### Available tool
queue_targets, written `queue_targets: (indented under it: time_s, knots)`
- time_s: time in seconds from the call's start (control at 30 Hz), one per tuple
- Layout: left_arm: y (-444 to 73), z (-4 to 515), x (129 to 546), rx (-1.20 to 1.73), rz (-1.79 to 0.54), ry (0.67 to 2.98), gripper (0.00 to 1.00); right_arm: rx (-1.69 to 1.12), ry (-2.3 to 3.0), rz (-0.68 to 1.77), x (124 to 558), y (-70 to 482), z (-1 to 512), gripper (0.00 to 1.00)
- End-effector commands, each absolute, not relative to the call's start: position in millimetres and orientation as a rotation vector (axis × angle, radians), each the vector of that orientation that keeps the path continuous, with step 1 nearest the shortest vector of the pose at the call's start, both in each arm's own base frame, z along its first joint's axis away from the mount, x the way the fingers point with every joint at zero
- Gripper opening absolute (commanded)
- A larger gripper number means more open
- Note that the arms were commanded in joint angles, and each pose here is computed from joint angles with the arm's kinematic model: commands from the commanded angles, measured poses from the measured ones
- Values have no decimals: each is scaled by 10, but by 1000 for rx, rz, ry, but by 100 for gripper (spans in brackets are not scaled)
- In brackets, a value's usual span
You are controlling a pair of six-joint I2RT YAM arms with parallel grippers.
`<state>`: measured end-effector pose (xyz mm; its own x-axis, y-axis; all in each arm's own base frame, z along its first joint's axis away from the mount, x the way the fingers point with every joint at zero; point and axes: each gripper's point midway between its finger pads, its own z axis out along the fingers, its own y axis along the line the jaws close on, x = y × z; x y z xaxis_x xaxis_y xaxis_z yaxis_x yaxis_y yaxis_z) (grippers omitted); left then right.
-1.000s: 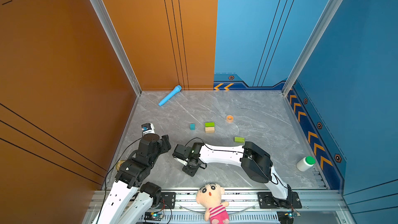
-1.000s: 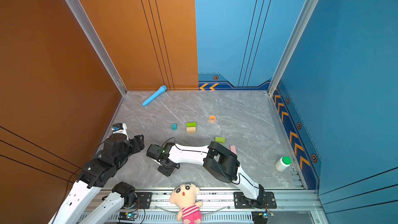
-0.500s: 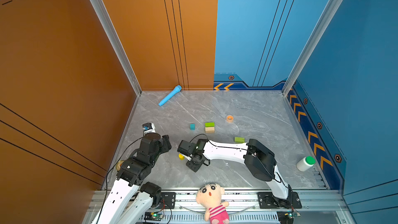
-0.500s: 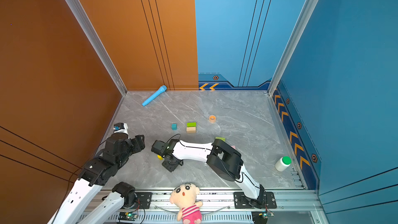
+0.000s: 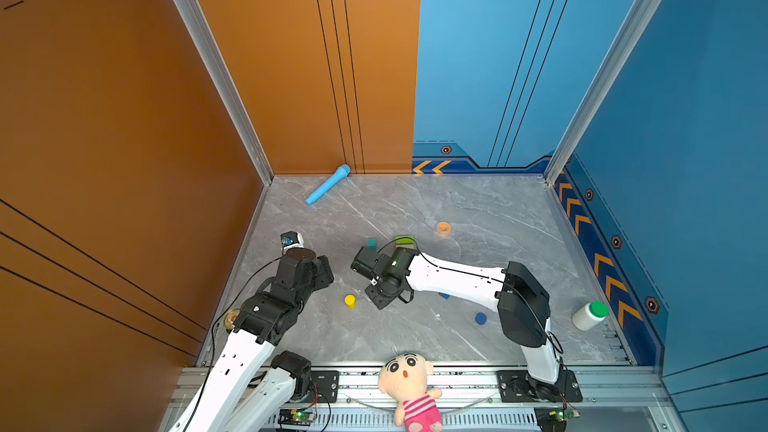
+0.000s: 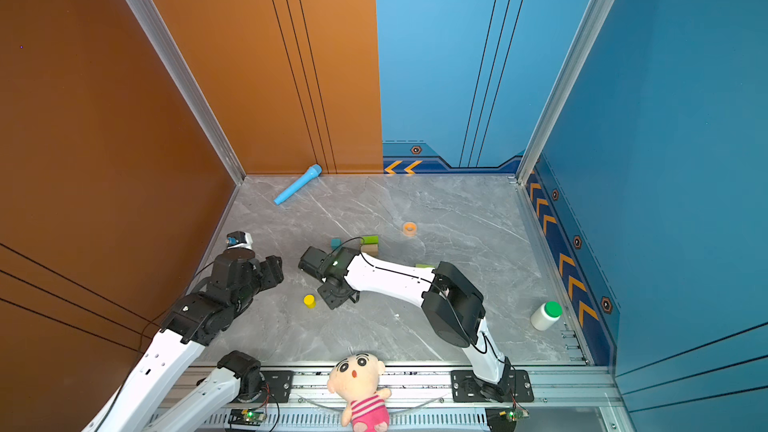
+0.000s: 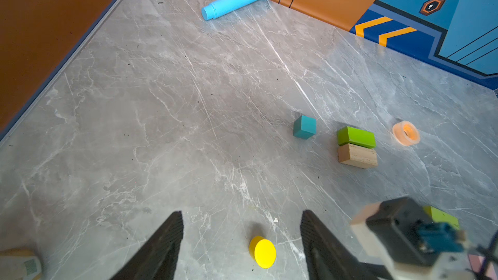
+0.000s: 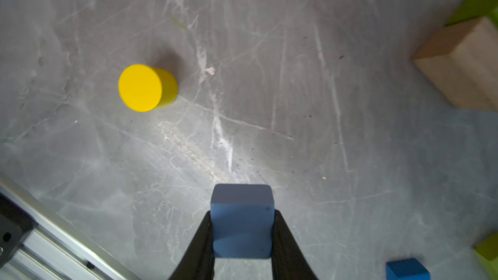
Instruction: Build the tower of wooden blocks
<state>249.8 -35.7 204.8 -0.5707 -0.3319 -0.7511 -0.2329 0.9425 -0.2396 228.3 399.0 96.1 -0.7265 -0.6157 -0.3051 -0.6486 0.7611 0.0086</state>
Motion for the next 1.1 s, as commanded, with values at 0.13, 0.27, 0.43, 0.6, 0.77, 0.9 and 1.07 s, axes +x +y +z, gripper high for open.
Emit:
queue_targets:
  time_s: [0.13, 0.27, 0.43, 0.6, 0.77, 0.9, 1.07]
  knots:
    - [-433, 2204, 2798, -379, -181, 2168, 71, -563, 2699, 93, 2970, 3789, 1263, 28]
    - [-462, 2191, 2920, -366, -187, 2191, 71, -398, 2711, 81, 3249, 3713, 1231, 27]
    - [-445, 2127, 3011, -372, -191, 2220, 71, -268, 2723, 67, 3480, 3638, 1170, 27]
    - [-406, 2086, 3069, -392, -213, 2230, 71, -162, 2722, 35, 3667, 3526, 1114, 27]
    - [-365, 2047, 3107, -410, -225, 2239, 71, -106, 2732, 30, 3811, 3479, 1026, 27]
    - [-339, 2031, 3134, -424, -234, 2241, 71, -69, 2741, 34, 3914, 3459, 953, 27]
    - [-314, 2005, 3157, -436, -237, 2247, 71, -43, 2754, 32, 4000, 3430, 870, 26]
